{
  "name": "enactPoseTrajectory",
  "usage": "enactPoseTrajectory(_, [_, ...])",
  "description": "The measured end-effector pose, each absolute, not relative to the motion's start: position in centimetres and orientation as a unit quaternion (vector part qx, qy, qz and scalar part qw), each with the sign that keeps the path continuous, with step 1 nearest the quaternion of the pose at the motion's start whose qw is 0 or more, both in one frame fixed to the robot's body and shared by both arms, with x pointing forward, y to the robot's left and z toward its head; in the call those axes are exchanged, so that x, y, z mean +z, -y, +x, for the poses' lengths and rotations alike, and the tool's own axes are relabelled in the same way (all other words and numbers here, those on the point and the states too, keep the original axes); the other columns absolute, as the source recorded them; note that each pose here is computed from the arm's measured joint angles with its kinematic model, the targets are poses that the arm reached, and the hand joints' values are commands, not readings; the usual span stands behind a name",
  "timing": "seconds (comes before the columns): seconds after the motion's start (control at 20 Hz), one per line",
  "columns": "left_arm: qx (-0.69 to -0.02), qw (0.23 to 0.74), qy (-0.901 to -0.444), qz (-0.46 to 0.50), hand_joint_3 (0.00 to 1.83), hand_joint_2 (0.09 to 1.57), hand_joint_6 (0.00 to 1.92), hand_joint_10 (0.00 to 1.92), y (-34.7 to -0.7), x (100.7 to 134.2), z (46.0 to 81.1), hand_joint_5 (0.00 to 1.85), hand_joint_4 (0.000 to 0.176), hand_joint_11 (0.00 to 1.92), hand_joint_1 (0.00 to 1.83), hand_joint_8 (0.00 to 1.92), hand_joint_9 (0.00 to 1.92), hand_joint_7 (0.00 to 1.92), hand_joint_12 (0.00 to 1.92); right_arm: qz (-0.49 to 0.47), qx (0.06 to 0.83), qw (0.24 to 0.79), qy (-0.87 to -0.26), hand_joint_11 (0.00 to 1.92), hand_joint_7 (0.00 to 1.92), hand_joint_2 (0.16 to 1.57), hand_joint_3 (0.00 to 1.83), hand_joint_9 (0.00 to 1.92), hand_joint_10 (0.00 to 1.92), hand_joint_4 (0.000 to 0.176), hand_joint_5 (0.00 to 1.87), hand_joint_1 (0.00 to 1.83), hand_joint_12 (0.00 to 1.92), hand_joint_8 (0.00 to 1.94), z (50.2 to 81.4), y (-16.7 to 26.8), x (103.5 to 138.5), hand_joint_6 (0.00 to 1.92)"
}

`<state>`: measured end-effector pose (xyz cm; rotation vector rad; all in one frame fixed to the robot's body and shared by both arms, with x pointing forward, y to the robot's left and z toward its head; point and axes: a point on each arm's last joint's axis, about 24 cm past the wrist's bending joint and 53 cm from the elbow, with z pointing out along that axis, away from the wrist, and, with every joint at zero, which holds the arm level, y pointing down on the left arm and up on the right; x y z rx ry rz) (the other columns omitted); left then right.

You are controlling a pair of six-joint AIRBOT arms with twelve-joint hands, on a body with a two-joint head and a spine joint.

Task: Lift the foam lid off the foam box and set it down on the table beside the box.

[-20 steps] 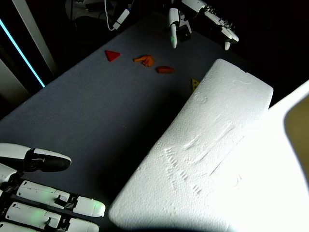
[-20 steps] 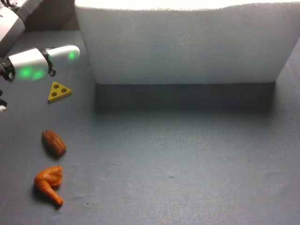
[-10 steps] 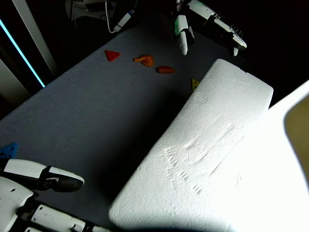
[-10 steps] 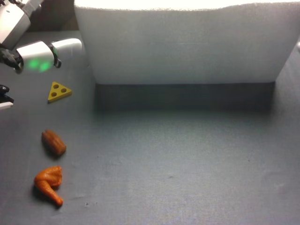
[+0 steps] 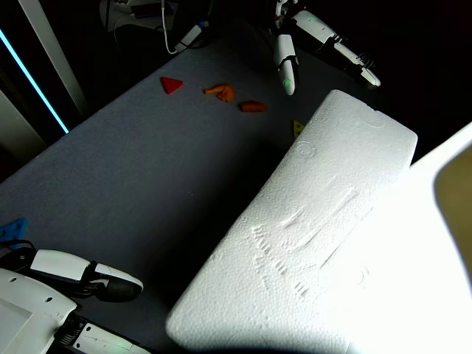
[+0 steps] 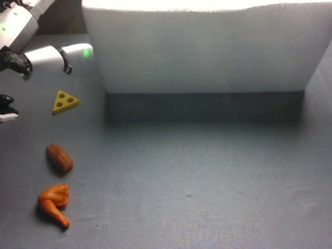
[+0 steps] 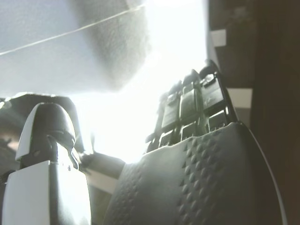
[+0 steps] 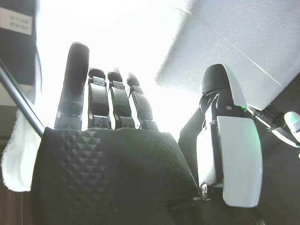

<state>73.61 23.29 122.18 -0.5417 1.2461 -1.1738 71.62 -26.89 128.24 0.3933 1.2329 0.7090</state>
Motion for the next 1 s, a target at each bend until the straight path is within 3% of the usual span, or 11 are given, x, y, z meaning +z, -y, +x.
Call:
enactPoseTrajectory(0.2, [-0.51, 0.617, -0.544, -0.253, 0.0, 1.11, 0.0, 0.0, -23.4, 121.5, 74.4, 0.0, 0.0, 0.02, 0.56, 0.0, 0.0, 0.0, 0.03, 0.193, 0.315, 0.742, -0.56, 0.0, 0.0, 1.2, 0.0, 0.0, 0.0, 0.0, 0.0, 0.44, 1.92, 0.0, 72.1, 28.2, 128.2, 0.0])
enactPoseTrajectory(0.25, [-0.51, 0.617, -0.544, -0.252, 0.0, 1.11, 0.0, 0.0, -23.4, 121.5, 74.5, 0.0, 0.0, 0.0, 0.58, 0.0, 0.0, 0.0, 0.45, 0.195, 0.313, 0.742, -0.56, 0.0, 0.0, 1.19, 0.0, 0.0, 0.0, 0.0, 0.0, 0.44, 1.92, 0.0, 72.2, 28.4, 128.1, 0.0])
enactPoseTrajectory(0.3, [-0.513, 0.615, -0.542, -0.253, 0.0, 1.12, 0.0, 0.0, -23.1, 121.6, 74.7, 0.0, 0.0, 0.0, 0.58, 0.0, 0.0, 0.0, 0.75, 0.2, 0.31, 0.743, -0.559, 0.0, 0.0, 1.19, 0.0, 0.0, 0.0, 0.0, 0.0, 0.43, 1.92, 0.0, 72.4, 28.8, 128.1, 0.0])
enactPoseTrajectory(0.35, [-0.514, 0.614, -0.542, -0.256, 0.0, 1.1, 0.0, 0.0, -23.0, 121.7, 75.0, 0.0, 0.0, 0.0, 0.56, 0.0, 0.0, 0.0, 0.91, 0.207, 0.31, 0.741, -0.559, 0.0, 0.0, 1.19, 0.0, 0.0, 0.0, 0.0, 0.0, 0.43, 1.92, 0.0, 72.5, 29.1, 127.9, 0.0])
enactPoseTrajectory(0.4, [-0.513, 0.614, -0.543, -0.256, 0.0, 1.09, 0.0, 0.0, -23.0, 121.9, 75.2, 0.0, 0.0, 0.0, 0.57, 0.0, 0.0, 0.0, 0.94, 0.208, 0.311, 0.74, -0.559, 0.0, 0.0, 1.19, 0.0, 0.0, 0.0, 0.0, 0.0, 0.44, 1.92, 0.0, 72.6, 29.1, 127.9, 0.0])
enactPoseTrajectory(0.5, [-0.515, 0.613, -0.54, -0.259, 0.0, 1.09, 0.0, 0.0, -22.8, 122.1, 75.7, 0.0, 0.0, 0.0, 0.57, 0.0, 0.0, 0.0, 0.88, 0.214, 0.315, 0.737, -0.559, 0.0, 0.0, 1.19, 0.0, 0.0, 0.0, 0.0, 0.0, 0.48, 1.92, 0.0, 73.0, 29.0, 127.7, 0.0])
enactPoseTrajectory(0.55, [-0.516, 0.612, -0.54, -0.26, 0.0, 1.08, 0.0, 0.0, -22.7, 122.0, 75.9, 0.0, 0.0, 0.0, 0.57, 0.0, 0.0, 0.0, 0.69, 0.218, 0.319, 0.734, -0.559, 0.0, 0.0, 1.18, 0.0, 0.0, 0.0, 0.0, 0.0, 0.46, 1.92, 0.0, 73.2, 29.0, 127.7, 0.0])
enactPoseTrajectory(0.65, [-0.515, 0.606, -0.545, -0.265, 0.0, 1.08, 0.0, 0.0, -22.3, 121.6, 76.4, 0.0, 0.0, 0.0, 0.54, 0.0, 0.0, 0.0, 0.54, 0.22, 0.324, 0.732, -0.558, 0.0, 0.0, 1.18, 0.0, 0.0, 0.0, 0.0, 0.0, 0.41, 1.92, 0.0, 73.6, 28.7, 127.6, 0.0])
enactPoseTrajectory(0.85, [-0.515, 0.596, -0.55, -0.277, 0.0, 1.08, 0.0, 0.0, -22.0, 120.8, 77.3, 0.0, 0.0, 0.0, 0.55, 0.0, 0.0, 0.0, 0.54, 0.226, 0.331, 0.723, -0.562, 0.0, 0.0, 1.15, 0.0, 0.0, 0.0, 0.0, 0.0, 0.44, 1.92, 0.0, 74.2, 28.3, 127.2, 0.0])
enactPoseTrajectory(0.9, [-0.516, 0.594, -0.549, -0.282, 0.0, 1.07, 0.0, 0.0, -22.0, 120.8, 77.4, 0.0, 0.0, 0.0, 0.55, 0.0, 0.0, 0.0, 0.27, 0.231, 0.337, 0.721, -0.56, 0.0, 0.0, 1.14, 0.0, 0.0, 0.0, 0.0, 0.0, 0.44, 1.92, 0.0, 74.4, 28.3, 127.2, 0.0])
enactPoseTrajectory(1.0, [-0.521, 0.591, -0.546, -0.284, 0.0, 1.07, 0.0, 0.0, -21.8, 120.8, 77.5, 0.0, 0.0, 0.0, 0.52, 0.0, 0.0, 0.0, 0.15, 0.234, 0.343, 0.72, -0.556, 0.0, 0.0, 1.14, 0.0, 0.0, 0.0, 0.0, 0.0, 0.43, 1.92, 0.0, 74.6, 28.3, 127.4, 0.0])
